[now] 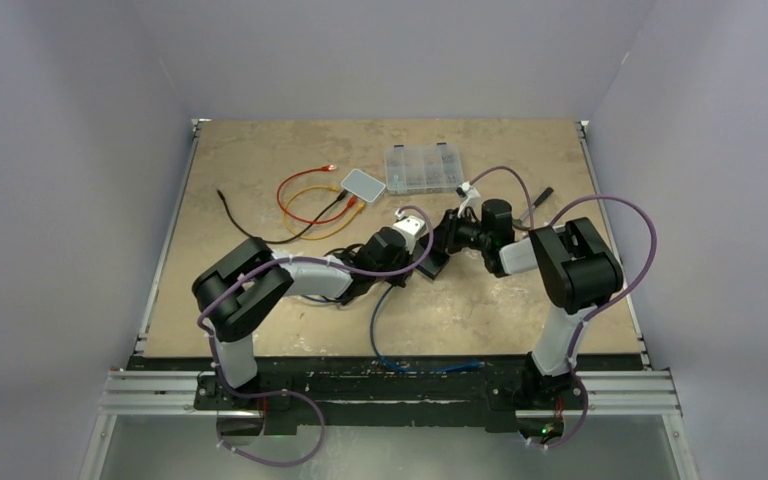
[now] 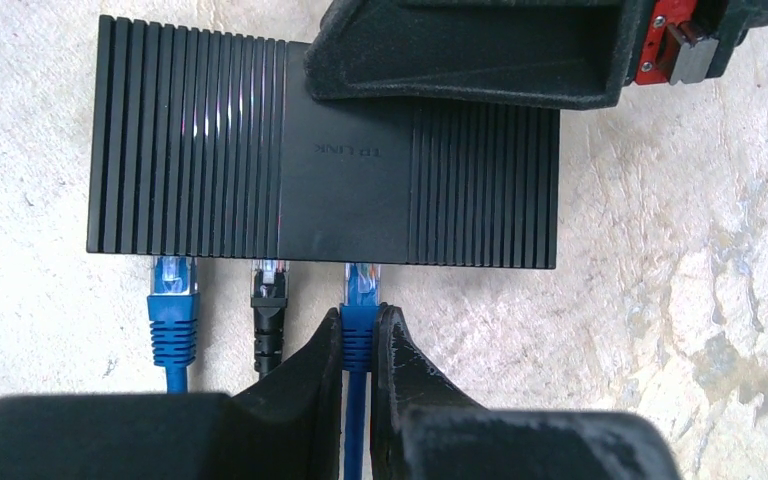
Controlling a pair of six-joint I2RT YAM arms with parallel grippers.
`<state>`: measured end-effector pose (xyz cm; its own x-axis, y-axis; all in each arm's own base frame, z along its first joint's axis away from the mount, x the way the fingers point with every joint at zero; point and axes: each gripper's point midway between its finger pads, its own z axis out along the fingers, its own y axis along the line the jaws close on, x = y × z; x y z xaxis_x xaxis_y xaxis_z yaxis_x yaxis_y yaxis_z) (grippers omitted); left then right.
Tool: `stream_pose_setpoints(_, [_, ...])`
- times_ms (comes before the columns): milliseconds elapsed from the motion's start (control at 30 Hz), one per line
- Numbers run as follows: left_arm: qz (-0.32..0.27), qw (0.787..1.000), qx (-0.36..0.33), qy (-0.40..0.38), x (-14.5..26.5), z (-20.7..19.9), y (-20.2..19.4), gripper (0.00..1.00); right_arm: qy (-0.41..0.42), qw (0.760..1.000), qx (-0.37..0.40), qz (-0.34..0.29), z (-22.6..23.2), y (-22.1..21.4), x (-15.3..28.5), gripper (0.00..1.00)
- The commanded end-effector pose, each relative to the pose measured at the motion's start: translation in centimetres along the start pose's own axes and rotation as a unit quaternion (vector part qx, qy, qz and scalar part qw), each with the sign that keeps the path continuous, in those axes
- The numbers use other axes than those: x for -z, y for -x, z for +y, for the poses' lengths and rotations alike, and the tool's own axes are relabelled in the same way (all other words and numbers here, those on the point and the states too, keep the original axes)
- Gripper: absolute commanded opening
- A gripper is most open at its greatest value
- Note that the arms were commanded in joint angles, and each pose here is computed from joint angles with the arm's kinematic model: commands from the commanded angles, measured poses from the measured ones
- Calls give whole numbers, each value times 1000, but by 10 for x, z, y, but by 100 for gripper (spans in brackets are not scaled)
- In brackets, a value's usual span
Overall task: Insert the plug into the switch port
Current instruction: Insert the connector into the switch port.
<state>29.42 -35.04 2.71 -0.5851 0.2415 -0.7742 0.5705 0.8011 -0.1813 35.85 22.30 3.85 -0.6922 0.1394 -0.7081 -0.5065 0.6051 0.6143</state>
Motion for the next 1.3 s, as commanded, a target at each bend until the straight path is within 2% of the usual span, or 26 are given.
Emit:
stream_pose_setpoints(0, [-196, 979, 46, 30, 2, 12, 121, 0, 90, 990, -40, 103, 42, -55, 5, 24])
stream_pose_setpoints(233, [-243, 968, 59, 16, 1, 14, 145, 0, 105, 987, -45, 109, 46, -59, 4, 22])
stream_pose_setpoints(533, [-340, 940, 33, 4, 20, 17, 183, 0, 115, 985, -49, 122, 49, -66, 0, 22])
stream_pose_setpoints(700, [-384, 922, 30, 41, 40, 39, 187, 0, 117, 983, -52, 128, 48, -69, -1, 22])
stream_pose_setpoints(900, [-399, 913, 58, 62, 51, 68, 177, 0, 113, 983, -57, 132, 46, -72, -1, 22])
stream_pose_setpoints(1133, [-385, 923, -16, 11, 46, 48, 169, 0, 109, 983, -59, 134, 43, -73, -3, 22])
stream_pose_setpoints(1267, [-389, 920, -43, -10, 46, 37, 176, 0, 116, 982, -56, 141, 46, -76, -4, 22])
